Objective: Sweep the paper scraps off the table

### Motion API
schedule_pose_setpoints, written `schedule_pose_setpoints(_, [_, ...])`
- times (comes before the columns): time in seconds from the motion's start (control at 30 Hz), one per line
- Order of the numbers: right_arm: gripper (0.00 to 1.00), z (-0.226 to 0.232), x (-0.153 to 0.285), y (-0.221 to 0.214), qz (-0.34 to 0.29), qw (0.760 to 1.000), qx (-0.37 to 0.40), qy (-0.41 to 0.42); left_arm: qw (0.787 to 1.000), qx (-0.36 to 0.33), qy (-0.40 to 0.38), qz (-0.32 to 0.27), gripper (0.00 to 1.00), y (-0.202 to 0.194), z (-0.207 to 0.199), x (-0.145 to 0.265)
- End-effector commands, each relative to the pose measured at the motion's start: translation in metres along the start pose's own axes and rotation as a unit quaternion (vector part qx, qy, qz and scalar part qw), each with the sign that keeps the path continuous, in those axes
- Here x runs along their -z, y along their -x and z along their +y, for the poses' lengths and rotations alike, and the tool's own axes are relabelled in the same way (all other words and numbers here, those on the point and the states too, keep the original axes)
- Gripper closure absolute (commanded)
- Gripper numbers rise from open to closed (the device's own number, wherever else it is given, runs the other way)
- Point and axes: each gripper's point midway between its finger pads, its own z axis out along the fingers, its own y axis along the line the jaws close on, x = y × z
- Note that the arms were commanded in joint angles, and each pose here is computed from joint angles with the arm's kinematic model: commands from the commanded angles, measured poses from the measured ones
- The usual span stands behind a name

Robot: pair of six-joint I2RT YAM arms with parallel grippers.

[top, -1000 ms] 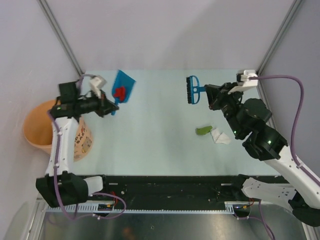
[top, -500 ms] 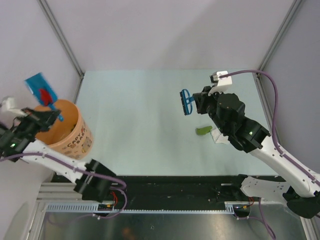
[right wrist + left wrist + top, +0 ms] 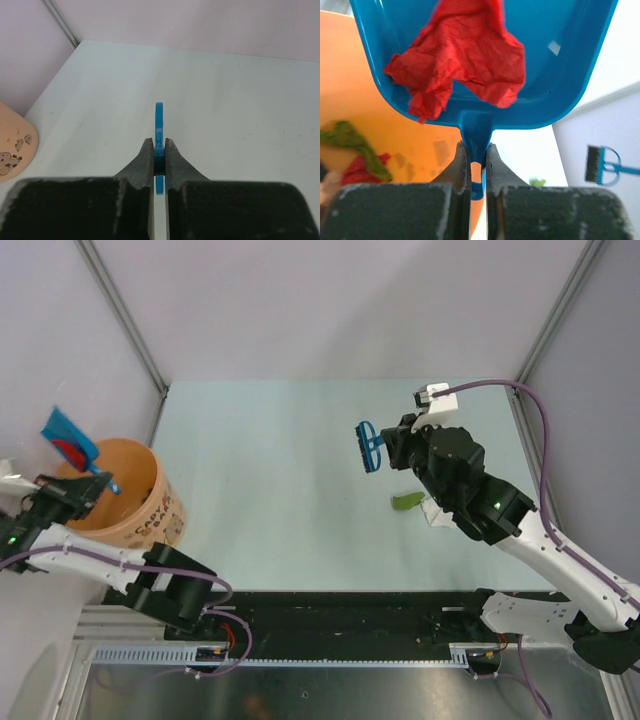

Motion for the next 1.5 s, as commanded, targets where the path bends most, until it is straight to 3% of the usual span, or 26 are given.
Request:
schedule_pose_setpoints(0.0, [1.00, 0.008, 0.000, 0.016, -0.025, 0.999, -0.019, 0.010, 0.994, -0.006, -0.091, 0.061, 1.00, -0.035, -0.053, -0.023])
schedule_pose_setpoints(0.13, [1.00, 0.007, 0.002, 0.015, -0.024, 1.000, -0.015, 0.007, 0.985, 0.000, -0.137, 0.109, 1.00, -0.063, -0.079, -0.035])
schedule_pose_setpoints(0.23, [1.00, 0.001, 0.006, 0.014, -0.021, 1.000, -0.009, -0.005, 0.990, -0.003, -0.098, 0.097, 1.00, -0.058, -0.067, -0.034])
schedule_pose_setpoints(0.5, [1.00, -0.010, 0.014, 0.016, -0.021, 1.000, -0.004, -0.022, 0.987, 0.135, -0.054, 0.063, 1.00, -0.051, -0.017, -0.023])
schedule_pose_setpoints(0.57, [1.00, -0.009, 0.014, 0.016, -0.022, 1.000, -0.006, -0.020, 0.984, 0.150, -0.076, 0.060, 1.00, -0.052, -0.028, -0.019])
schedule_pose_setpoints(0.67, [1.00, -0.009, 0.015, 0.016, -0.021, 1.000, -0.006, -0.022, 0.987, 0.123, -0.087, 0.054, 1.00, -0.048, -0.049, -0.014])
schedule_pose_setpoints(0.77, [1.00, -0.008, 0.017, 0.018, -0.024, 0.999, -0.010, -0.019, 0.993, 0.101, -0.032, 0.057, 1.00, -0.036, -0.032, -0.022])
schedule_pose_setpoints(0.83, [1.00, -0.006, 0.019, 0.019, -0.027, 0.999, -0.010, -0.015, 0.986, 0.128, -0.082, 0.066, 1.00, -0.038, -0.043, -0.021])
schedule_pose_setpoints(0.9, [1.00, -0.006, 0.020, 0.020, -0.028, 0.999, -0.011, -0.015, 0.983, 0.152, -0.079, 0.070, 1.00, -0.044, -0.037, -0.023])
schedule_pose_setpoints(1.0, [1.00, -0.008, 0.024, 0.024, -0.035, 0.999, -0.016, -0.018, 0.957, 0.232, -0.148, 0.090, 1.00, -0.051, -0.053, -0.019])
schedule_pose_setpoints(1.03, [1.00, -0.008, 0.024, 0.024, -0.035, 0.999, -0.015, -0.019, 0.957, 0.212, -0.175, 0.095, 1.00, -0.049, -0.071, -0.014])
schedule_pose_setpoints(1.13, [1.00, -0.007, 0.026, 0.026, -0.038, 0.999, -0.013, -0.017, 0.976, 0.130, -0.155, 0.086, 1.00, -0.038, -0.090, -0.013])
schedule_pose_setpoints(1.3, [1.00, -0.007, 0.031, 0.027, -0.039, 0.999, -0.015, -0.018, 0.979, 0.034, -0.186, 0.078, 1.00, -0.026, -0.141, 0.004])
schedule_pose_setpoints(1.37, [1.00, -0.012, 0.032, 0.023, -0.034, 0.999, -0.012, -0.029, 0.989, -0.004, -0.136, 0.060, 1.00, -0.023, -0.126, -0.004])
schedule_pose_setpoints(1.47, [1.00, -0.013, 0.032, 0.021, -0.030, 0.999, -0.006, -0.034, 0.994, 0.028, -0.083, 0.059, 1.00, -0.028, -0.071, -0.019])
